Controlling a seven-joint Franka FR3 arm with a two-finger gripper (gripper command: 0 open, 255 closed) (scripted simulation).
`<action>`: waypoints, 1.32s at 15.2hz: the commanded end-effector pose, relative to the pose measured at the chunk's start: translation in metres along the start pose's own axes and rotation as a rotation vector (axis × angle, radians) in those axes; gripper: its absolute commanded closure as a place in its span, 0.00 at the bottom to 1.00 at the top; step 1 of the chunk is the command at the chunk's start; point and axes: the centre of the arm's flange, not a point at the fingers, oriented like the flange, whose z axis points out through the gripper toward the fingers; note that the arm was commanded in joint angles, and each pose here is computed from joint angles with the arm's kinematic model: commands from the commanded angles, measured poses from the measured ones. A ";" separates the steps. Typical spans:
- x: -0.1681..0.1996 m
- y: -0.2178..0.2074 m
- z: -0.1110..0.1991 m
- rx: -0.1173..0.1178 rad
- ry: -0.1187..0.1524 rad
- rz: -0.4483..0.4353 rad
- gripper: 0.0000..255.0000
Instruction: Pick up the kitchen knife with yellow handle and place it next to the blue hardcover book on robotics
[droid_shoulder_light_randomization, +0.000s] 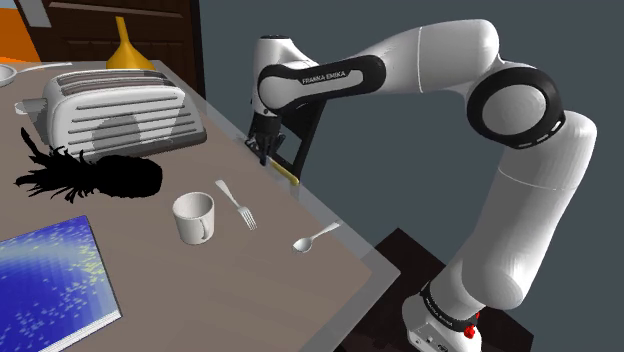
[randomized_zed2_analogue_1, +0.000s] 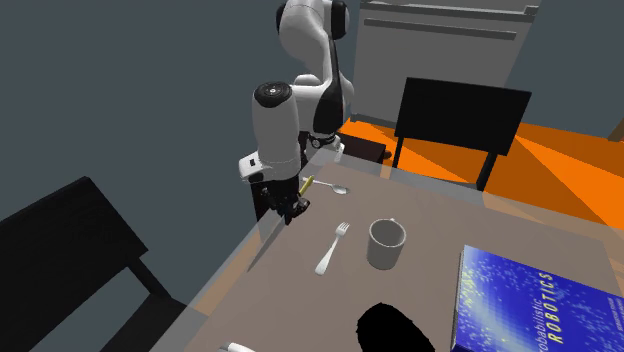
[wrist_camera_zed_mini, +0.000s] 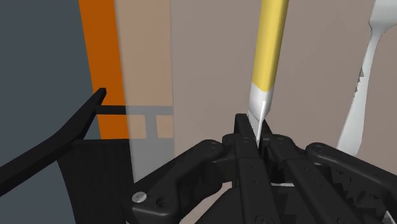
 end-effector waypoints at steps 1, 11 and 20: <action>0.000 0.001 -0.011 0.000 0.000 0.000 1.00; -0.032 -0.041 -0.038 0.000 0.000 0.000 1.00; -0.103 -0.137 -0.033 0.000 0.000 0.000 1.00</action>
